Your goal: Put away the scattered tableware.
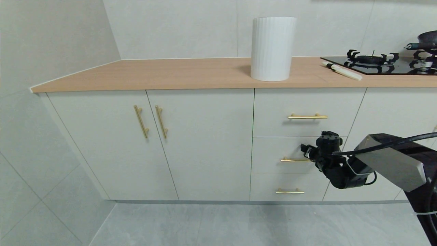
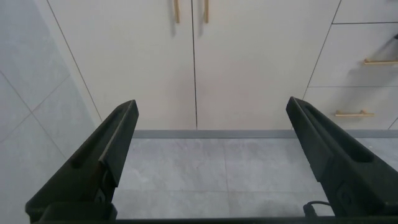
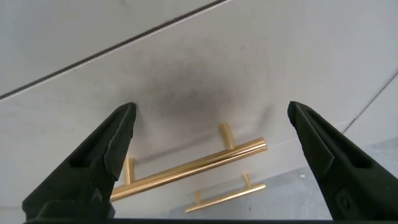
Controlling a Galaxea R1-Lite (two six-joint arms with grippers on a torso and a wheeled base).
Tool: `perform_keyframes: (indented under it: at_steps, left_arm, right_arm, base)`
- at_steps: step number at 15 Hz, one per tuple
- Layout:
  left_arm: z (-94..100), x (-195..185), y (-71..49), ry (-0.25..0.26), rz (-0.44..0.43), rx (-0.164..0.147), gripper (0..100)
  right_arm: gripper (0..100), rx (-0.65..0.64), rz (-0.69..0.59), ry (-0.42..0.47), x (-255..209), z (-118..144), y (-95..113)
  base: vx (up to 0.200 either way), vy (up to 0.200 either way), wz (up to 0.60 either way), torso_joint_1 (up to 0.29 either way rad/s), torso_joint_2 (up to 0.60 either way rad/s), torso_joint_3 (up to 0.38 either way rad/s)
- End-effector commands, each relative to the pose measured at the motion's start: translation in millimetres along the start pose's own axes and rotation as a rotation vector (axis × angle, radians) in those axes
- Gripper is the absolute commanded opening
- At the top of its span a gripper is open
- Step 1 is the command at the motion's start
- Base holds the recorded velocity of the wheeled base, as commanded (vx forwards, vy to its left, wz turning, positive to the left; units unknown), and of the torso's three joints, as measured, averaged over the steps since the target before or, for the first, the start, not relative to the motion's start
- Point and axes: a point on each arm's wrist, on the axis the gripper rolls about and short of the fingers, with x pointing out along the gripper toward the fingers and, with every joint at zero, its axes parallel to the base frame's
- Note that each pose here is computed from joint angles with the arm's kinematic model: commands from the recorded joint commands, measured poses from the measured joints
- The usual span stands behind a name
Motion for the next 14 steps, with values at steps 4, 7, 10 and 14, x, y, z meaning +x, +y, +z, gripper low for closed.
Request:
perform_keyframes:
  at_steps: [4,7,10,14]
  left_arm:
    - [0.0,0.0,0.0,0.001,0.0,0.0,100]
    - [0.0,0.0,0.0,0.001,0.0,0.0,100]
    - [0.0,0.0,0.0,0.001,0.0,0.0,100]
    - [0.0,0.0,0.0,0.001,0.0,0.0,100]
  right_arm:
    - [100,-0.037,0.053,0.067,-121.6,44.8,3.5]
    - [100,-0.061,0.115,-0.048,-216.6,69.8,-12.0]
    - [100,-0.153,0.138,-0.127,-293.3,79.1,-45.6]
    - [100,-0.211,0.115,-0.352,-387.4,87.0,-93.6]
  base:
    - [0.0,0.0,0.0,0.0,0.0,0.0]
    - [0.0,0.0,0.0,0.0,0.0,0.0]
    - [0.0,0.0,0.0,0.0,0.0,0.0]
    - [0.0,0.0,0.0,0.0,0.0,0.0]
